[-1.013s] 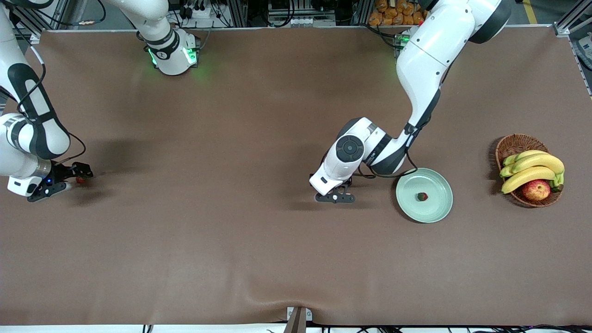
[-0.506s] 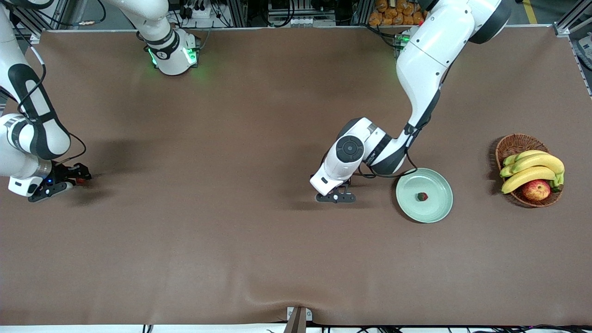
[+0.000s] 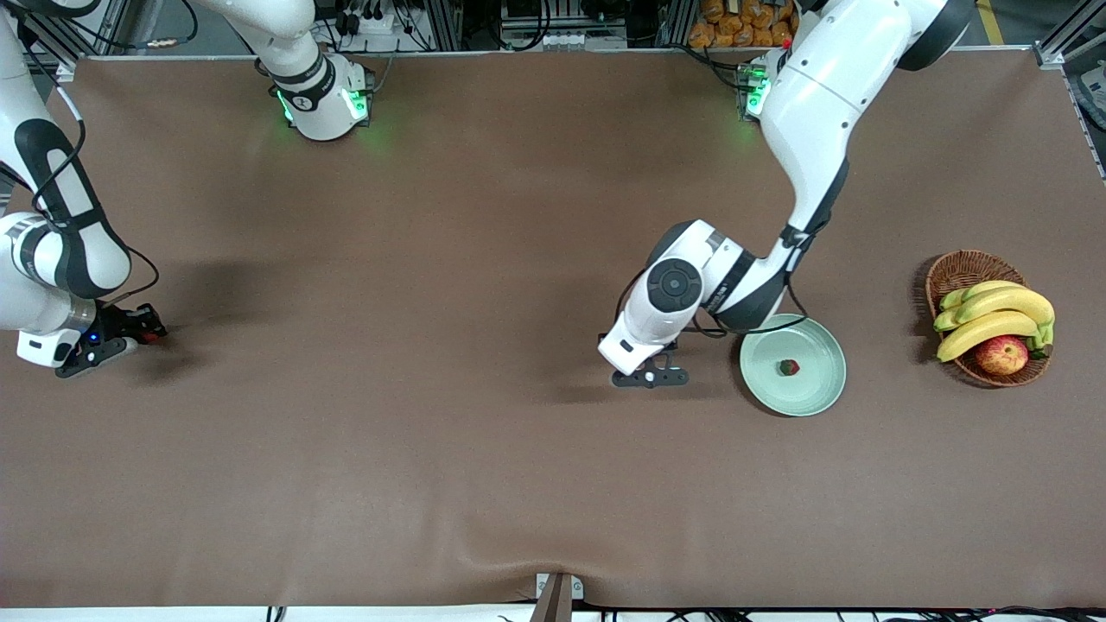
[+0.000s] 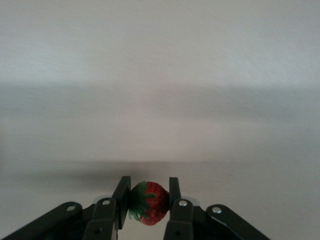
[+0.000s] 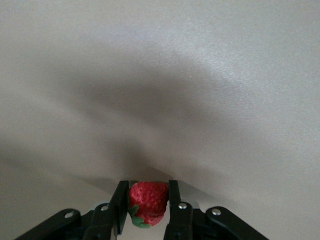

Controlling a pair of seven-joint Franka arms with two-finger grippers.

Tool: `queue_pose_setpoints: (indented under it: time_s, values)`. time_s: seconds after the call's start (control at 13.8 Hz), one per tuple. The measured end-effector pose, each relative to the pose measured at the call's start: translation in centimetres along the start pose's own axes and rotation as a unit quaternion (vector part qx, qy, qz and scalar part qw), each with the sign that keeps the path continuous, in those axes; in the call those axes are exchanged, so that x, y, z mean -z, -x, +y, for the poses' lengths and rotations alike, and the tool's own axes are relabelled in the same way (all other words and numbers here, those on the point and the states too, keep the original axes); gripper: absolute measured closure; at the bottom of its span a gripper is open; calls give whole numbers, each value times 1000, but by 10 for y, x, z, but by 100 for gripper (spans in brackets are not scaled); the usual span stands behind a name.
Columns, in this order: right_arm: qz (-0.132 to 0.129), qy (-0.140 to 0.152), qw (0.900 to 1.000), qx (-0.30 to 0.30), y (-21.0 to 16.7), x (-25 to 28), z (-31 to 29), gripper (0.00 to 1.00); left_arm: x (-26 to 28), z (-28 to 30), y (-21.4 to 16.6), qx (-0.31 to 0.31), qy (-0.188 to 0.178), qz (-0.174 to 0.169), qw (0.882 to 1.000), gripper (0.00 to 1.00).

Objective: Collect all strawberries into plate
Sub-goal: 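Carry the strawberry over the plate while the right gripper grasps the last, then release the strawberry onto the plate while the right gripper sets one mid-table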

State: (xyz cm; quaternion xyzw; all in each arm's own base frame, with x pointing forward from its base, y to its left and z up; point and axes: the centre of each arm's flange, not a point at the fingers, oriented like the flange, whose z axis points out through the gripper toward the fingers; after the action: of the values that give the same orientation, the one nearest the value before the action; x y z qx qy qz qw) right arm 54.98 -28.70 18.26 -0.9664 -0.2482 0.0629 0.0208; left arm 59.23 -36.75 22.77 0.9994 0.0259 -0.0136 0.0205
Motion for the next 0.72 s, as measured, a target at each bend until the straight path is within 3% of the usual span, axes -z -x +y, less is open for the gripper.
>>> queue_pose_setpoints:
  time_s: [0.29,0.72]
  values:
    - [12,12,997,79,-44,66,-33,64,21,-68,-28,36,-14,-1,999,65]
    - [56,28,975,211,-133,136,-133,64,26,-187,-56,80,-33,-8,996,65]
